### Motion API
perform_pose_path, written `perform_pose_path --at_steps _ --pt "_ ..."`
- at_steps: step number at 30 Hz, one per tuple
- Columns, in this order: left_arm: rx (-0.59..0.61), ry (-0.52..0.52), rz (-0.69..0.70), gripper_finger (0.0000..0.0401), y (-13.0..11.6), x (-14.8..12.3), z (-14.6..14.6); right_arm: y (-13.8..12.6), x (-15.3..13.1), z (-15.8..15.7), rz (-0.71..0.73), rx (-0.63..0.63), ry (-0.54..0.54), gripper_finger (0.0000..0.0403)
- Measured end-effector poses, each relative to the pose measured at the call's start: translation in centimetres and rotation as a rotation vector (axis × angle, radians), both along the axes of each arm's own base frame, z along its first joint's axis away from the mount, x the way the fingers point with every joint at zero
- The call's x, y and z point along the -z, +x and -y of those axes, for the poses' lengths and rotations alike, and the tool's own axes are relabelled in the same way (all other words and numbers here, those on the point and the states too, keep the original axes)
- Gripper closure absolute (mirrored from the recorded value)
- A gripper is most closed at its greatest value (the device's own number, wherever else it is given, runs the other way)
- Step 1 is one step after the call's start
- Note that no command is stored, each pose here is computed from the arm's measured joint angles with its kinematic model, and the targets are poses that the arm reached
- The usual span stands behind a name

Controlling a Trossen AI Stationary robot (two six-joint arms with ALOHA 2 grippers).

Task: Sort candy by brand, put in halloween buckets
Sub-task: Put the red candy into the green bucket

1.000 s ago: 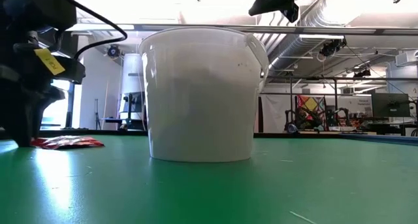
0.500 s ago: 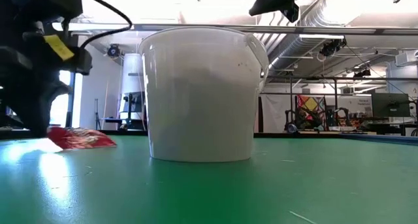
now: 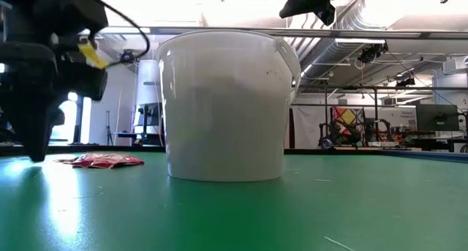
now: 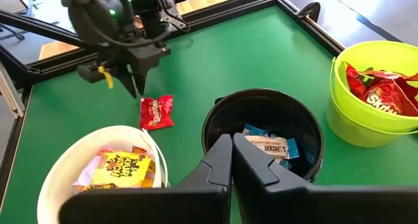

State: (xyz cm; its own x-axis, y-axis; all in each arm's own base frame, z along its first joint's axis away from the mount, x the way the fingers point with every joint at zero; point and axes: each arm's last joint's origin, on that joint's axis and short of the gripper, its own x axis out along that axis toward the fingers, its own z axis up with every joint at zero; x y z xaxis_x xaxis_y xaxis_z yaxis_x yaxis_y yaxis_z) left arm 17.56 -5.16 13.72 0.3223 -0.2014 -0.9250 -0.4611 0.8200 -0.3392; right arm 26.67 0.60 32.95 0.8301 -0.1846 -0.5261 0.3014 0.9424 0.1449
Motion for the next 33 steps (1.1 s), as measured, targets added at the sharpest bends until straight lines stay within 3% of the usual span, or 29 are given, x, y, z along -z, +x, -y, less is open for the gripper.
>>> perform_pose_path --at_steps 7,12,26,33 --pt "-0.147 -0.229 0.041 0.0259 -0.9 2.4 -0.9 0.0 0.0 0.0 -0.004 -0.001 0.001 0.0402" --pt "-0.198 -0.285 0.101 0.0243 -0.5 2.3 -1.0 0.0 0.1 0.0 -0.008 0.0 0.002 0.0402" --pt "-0.336 -0.256 0.067 0.0243 -0.5 2.1 -1.5 -0.1 0.1 0.0 -0.014 0.0 0.001 0.0402" --pt "-0.339 -0.133 0.062 0.0243 0.1 0.9 -1.7 -0.1 0.1 0.0 -0.015 0.0 0.001 0.0402"
